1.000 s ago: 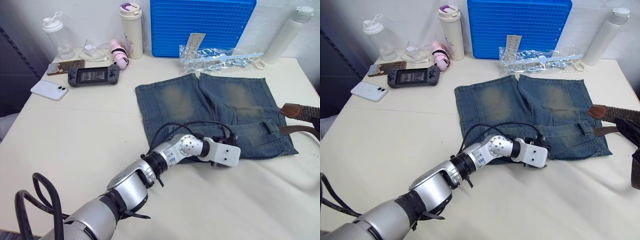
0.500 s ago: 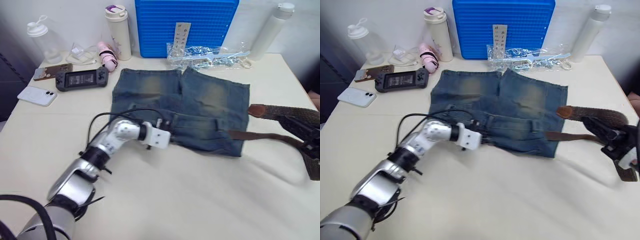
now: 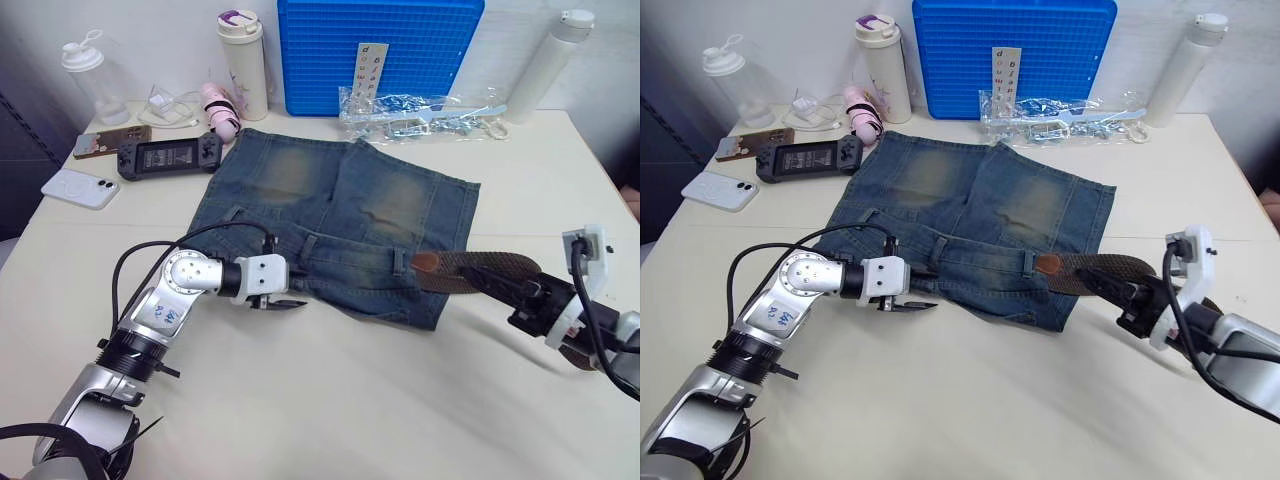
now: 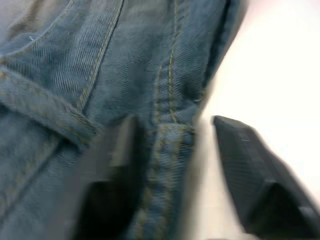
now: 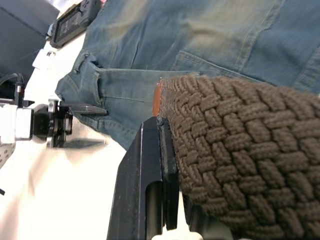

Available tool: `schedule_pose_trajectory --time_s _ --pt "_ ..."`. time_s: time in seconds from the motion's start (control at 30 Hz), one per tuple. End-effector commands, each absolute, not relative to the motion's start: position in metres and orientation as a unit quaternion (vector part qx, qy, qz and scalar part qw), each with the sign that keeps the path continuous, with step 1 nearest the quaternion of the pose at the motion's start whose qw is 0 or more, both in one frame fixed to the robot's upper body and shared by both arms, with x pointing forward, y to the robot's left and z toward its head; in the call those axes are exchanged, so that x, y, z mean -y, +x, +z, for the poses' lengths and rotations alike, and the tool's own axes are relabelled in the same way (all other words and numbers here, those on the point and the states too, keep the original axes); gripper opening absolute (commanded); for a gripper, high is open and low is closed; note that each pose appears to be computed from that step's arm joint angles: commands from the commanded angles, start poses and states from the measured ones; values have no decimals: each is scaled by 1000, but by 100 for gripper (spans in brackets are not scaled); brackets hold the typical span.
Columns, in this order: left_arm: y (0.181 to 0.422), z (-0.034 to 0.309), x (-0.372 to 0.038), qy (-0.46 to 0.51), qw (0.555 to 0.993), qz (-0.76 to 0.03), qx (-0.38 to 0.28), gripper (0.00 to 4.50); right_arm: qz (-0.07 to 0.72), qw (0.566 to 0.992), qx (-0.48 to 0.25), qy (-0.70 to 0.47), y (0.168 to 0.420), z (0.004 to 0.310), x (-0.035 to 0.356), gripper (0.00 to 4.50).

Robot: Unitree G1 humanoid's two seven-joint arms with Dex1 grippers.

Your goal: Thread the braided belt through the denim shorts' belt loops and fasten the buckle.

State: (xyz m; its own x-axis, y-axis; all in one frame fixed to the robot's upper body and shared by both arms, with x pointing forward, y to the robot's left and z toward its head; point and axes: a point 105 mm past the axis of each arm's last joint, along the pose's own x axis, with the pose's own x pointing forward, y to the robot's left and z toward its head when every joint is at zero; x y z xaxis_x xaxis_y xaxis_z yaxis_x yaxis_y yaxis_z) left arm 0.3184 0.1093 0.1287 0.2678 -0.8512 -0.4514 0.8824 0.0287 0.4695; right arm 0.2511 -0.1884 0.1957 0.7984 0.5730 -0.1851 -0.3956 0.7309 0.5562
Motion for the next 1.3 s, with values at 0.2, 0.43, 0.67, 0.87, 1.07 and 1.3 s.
schedule_pose_trajectory --time_s 0.2,0.43,0.67,0.87,1.07,1.3 --pt "299 169 -125 252 743 -619 -30 434 245 907 -196 280 283 175 202 0" --pt "294 177 -118 233 763 -602 -26 434 250 895 -227 293 289 163 208 0" --pt "291 176 -115 230 768 -597 -25 434 286 878 -243 297 290 159 196 0" --pt "298 177 -99 258 758 -599 1 434 301 867 -245 313 309 147 179 0" --pt "320 178 -76 322 747 -579 52 434 328 848 -262 323 318 129 153 0" --pt "344 161 -31 420 720 -541 108 434 334 843 -270 325 324 116 139 0"
